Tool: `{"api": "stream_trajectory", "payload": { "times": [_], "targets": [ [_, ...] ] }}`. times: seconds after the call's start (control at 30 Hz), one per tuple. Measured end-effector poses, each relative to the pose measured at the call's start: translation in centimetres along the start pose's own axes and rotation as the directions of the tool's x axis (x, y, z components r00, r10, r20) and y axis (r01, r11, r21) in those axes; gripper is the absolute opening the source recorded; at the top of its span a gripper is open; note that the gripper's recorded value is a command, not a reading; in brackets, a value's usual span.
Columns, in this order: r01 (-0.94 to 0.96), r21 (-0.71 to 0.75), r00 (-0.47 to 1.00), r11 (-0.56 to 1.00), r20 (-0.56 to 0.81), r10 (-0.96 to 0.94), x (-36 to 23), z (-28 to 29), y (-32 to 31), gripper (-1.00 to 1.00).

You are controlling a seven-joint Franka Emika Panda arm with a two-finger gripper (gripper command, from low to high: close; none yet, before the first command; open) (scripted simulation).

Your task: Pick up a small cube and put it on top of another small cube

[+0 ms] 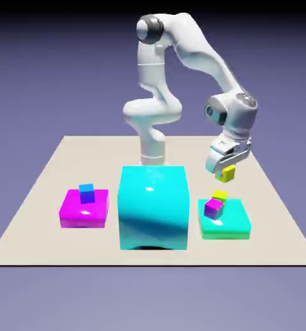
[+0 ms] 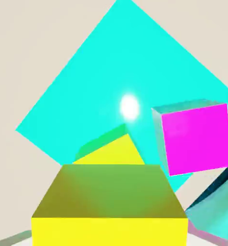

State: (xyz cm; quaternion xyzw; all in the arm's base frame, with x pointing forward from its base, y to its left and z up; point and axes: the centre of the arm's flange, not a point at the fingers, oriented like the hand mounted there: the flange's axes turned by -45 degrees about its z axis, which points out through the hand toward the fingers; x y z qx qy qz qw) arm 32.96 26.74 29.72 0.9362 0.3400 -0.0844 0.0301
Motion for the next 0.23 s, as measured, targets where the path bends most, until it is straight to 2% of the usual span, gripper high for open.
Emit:
{"api": "stream_trajectory", "payload": {
  "times": [0.1, 0.13, 0.23],
  "targets": [
    [0.0, -0.001, 1.0, 1.0, 0.0, 0.0, 0.2, 4.4, 0.0, -1.0],
    [0.001, 0.001, 1.0, 1.0, 0.0, -0.001, 0.2, 5.5, 0.0, 1.0],
    [-0.001, -0.003, 1.0, 1.0, 0.0, 0.001, 0.2, 4.1, 0.0, 1.0]
  ]
}}
